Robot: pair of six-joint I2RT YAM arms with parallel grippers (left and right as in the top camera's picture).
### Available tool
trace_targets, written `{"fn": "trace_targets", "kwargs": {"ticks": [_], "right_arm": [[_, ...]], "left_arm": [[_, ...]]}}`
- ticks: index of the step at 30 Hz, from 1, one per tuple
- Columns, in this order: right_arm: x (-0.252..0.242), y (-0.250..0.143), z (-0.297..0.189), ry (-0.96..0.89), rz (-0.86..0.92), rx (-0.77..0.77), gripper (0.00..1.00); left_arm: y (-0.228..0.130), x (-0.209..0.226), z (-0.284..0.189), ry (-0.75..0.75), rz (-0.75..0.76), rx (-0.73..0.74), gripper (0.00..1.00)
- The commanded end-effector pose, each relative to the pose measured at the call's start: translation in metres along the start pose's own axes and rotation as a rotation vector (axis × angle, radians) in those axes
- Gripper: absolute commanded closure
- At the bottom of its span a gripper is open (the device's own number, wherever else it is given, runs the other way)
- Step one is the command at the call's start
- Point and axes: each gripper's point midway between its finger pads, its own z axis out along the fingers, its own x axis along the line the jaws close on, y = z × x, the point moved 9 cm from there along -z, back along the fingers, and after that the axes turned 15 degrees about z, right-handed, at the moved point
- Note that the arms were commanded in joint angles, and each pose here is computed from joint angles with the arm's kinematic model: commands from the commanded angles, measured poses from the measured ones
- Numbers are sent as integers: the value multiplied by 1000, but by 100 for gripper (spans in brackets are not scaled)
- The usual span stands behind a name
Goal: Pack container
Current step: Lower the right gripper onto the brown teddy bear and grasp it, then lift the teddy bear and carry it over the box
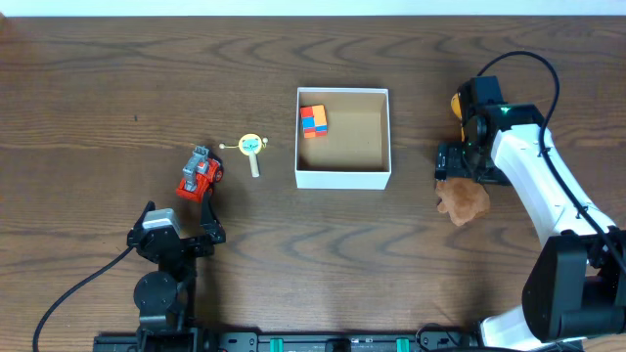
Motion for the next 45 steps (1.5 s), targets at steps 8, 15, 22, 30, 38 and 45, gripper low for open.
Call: {"fn": "trace_targets", "kwargs": {"ticks": [8,15,22,30,38,45], "right_arm": [[0,-13,7,-17,-63,54,6],[-2,-25,33,-19,-77,58,15],[0,-28,47,-3,-70,30,58],[9,-1,24,41,-50,-70,99],[41,49,-62,179,-140,-320,99],[87,56,-139,387,-291,-516,99]], "left_arm": [[-14,-2,1,-6,18,57,2],[-14,-2,1,-6,18,57,2],[-14,-2,1,-6,18,57,2],[-14,-2,1,-6,18,57,2],[-14,-2,1,-6,18,57,2],[-14,-2,1,-6,18,57,2]]}}
